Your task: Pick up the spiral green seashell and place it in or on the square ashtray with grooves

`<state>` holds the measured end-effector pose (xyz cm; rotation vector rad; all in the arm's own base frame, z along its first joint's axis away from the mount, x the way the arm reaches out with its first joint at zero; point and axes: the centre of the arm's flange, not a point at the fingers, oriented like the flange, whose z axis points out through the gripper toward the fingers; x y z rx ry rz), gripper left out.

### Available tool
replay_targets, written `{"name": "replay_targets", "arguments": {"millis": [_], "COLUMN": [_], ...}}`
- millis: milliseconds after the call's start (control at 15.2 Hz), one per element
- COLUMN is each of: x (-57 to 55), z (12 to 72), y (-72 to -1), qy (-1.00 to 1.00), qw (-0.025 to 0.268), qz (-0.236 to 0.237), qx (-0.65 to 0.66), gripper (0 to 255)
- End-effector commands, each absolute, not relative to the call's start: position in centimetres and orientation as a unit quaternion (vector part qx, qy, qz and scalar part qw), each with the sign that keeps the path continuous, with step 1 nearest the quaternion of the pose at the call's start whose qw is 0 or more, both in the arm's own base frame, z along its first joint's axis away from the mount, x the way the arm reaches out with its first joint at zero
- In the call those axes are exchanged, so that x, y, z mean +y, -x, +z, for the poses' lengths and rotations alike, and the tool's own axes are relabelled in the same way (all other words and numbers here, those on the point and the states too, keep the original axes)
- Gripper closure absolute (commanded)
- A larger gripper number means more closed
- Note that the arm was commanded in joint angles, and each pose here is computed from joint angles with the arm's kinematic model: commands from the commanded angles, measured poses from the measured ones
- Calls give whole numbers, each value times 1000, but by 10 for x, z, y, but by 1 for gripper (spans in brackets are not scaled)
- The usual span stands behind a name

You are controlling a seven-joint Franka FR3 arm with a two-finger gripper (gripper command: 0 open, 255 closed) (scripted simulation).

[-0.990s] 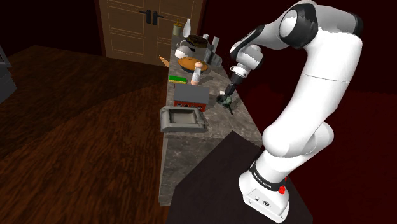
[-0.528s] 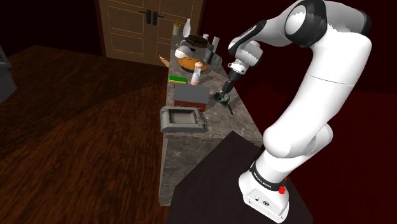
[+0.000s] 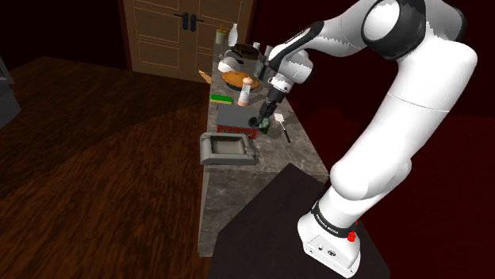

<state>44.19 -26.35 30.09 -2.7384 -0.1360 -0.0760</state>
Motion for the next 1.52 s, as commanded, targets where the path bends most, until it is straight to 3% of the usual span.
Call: {"name": "replay_targets", "arguments": {"millis": [0,594,1452], "x": [-236,-128,-128], "z": [304,307,239], "y": [-453,-499,-499], "qy": [979,979,979], "qw": [198,198,198], "qz": [-27,-27,-27], "qx": [-48,-48,-48], "gripper": [255,255,255]}}
